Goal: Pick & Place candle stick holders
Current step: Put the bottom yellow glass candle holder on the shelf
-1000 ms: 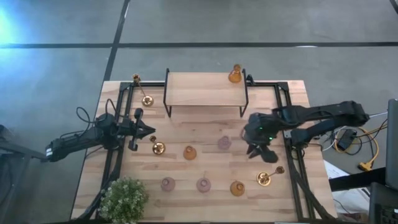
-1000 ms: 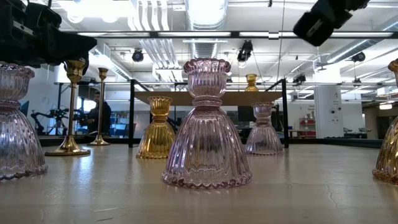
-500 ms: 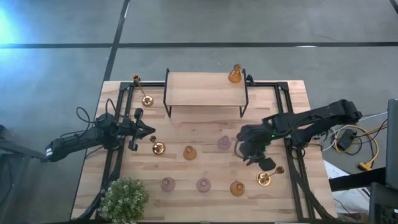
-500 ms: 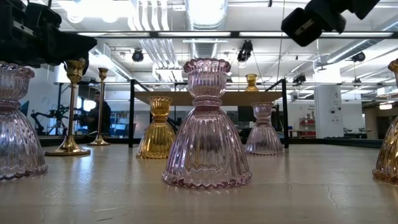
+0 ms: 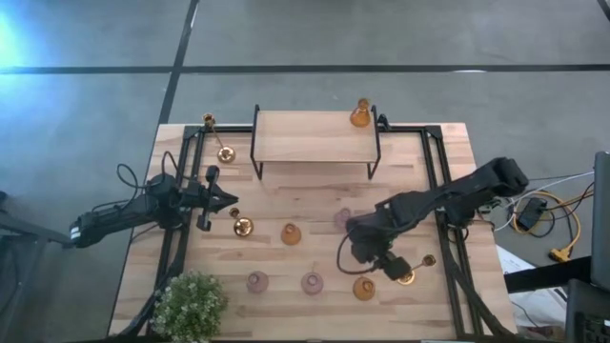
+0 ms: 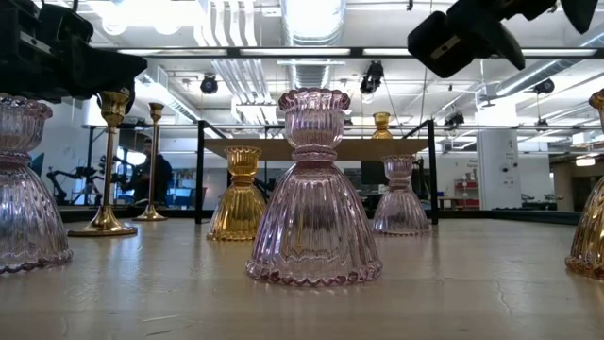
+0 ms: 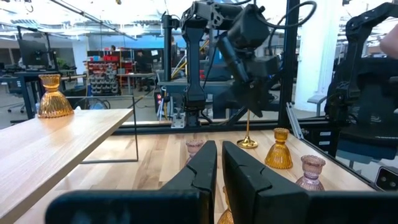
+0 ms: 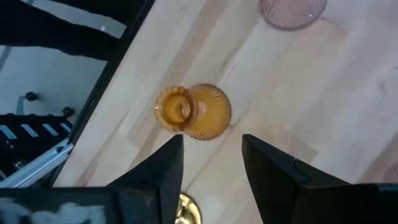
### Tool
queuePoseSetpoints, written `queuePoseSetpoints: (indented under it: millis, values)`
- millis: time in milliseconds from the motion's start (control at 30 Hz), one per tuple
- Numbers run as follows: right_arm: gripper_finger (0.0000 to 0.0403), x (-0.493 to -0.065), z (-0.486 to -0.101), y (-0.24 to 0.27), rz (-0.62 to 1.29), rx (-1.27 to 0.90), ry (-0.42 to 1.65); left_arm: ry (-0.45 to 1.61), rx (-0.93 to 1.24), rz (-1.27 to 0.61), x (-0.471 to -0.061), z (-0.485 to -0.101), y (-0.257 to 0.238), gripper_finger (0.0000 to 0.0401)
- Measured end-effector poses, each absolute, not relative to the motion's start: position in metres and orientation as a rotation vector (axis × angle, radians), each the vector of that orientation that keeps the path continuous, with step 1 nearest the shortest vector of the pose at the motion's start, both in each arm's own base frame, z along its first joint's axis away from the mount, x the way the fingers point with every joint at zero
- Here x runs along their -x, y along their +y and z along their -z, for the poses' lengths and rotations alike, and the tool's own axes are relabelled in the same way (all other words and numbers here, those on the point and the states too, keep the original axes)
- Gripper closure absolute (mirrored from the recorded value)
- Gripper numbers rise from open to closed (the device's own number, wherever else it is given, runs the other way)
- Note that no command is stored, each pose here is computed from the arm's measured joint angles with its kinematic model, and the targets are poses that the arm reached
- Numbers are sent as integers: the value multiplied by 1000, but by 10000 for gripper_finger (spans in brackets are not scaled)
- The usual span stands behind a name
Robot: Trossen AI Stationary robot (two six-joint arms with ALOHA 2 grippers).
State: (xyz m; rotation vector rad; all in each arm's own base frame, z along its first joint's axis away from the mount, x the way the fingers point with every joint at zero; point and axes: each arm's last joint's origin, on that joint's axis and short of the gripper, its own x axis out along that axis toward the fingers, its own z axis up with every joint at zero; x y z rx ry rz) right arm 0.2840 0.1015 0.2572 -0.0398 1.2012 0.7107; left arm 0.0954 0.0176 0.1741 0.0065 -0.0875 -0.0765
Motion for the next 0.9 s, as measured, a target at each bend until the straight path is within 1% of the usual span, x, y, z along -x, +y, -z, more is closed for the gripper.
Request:
queuePoseSetpoints:
  millis: [133,333,533,900]
  values:
    - [242,-291,-256,108,-721,48,1202,-87,-6,77,-95,-174,18,371]
    - [255,-298,-249,117,-759,93,1204,-87,-7,77,-95,-174,18,371]
    - [266,-298,-243,124,-773,184,1201,-87,-6,76,-95,-174,18,371]
    - [268,-293,-232,133,-785,192,1213,-87,-6,77,-95,-174,18,371]
